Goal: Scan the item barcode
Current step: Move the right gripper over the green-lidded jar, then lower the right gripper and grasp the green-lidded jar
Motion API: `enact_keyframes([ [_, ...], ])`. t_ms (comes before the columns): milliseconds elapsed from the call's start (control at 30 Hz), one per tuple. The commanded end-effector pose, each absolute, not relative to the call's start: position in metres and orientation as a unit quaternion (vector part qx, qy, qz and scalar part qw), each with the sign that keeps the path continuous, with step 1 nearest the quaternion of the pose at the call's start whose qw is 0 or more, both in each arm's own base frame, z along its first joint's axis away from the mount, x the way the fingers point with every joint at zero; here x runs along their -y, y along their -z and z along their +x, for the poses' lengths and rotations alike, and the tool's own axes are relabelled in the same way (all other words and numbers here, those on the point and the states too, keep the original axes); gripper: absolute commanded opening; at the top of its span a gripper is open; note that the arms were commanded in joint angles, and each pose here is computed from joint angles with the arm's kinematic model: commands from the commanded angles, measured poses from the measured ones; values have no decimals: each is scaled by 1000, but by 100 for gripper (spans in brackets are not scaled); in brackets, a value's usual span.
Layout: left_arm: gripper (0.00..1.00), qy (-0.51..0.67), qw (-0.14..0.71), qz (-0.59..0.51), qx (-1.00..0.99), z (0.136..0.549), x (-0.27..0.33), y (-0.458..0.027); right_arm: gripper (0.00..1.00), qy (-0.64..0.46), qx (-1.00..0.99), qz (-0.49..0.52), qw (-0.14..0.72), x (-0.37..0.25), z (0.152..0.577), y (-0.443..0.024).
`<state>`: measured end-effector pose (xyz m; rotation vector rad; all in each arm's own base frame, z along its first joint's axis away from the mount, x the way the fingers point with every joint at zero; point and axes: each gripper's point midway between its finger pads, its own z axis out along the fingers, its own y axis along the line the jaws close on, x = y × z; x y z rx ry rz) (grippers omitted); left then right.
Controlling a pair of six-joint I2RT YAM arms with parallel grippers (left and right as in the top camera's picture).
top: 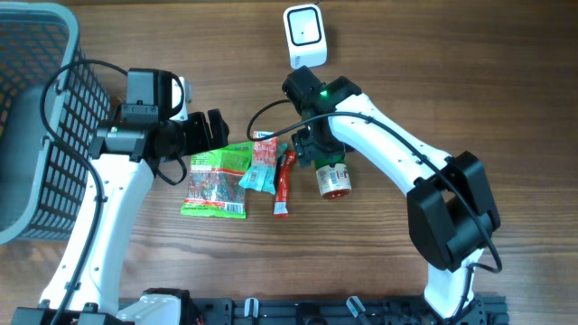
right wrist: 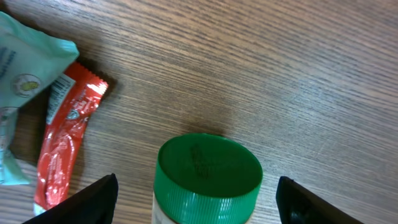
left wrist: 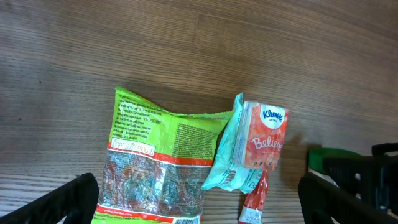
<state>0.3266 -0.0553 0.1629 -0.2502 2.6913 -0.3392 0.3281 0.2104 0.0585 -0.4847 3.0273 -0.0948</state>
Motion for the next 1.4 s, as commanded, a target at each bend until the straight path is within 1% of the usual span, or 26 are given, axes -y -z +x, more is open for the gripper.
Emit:
enact_keyframes([
  [0,100,129,206,-90,-966,327,59,-164,79,42,-986,-161,33,-208,325,-43],
  [267,100,129,206,-90,-966,327,59,-164,76,43,-985,-161,40,-205,325,-27],
  [400,100,129,206,-90,-966,327,59,-164,76,39,-985,-161,49,-207,327,-23],
  [800,100,129,206,-90,-966,327,59,-164,77,44,-983,-174,38,-204,323,-23],
  [933,100,129,206,-90,-966,327,59,-164,81,58,-980,-188,44,-200,326,-23],
  [1200,100,129,206,-90,-966,327,59,-164,84,59,-977,-201,43,-200,326,-23],
  [1233,100,129,206,-90,-966,327,59,-164,90,59,-977,-201,43,-200,326,-23],
  [1267,100,129,206,-90,-966,327,59,-164,99,59,-977,-201,42,-200,325,-23],
  [1367,100,129,206,-90,-966,327,59,-164,100,57,-977,-201,42,-200,325,-23],
])
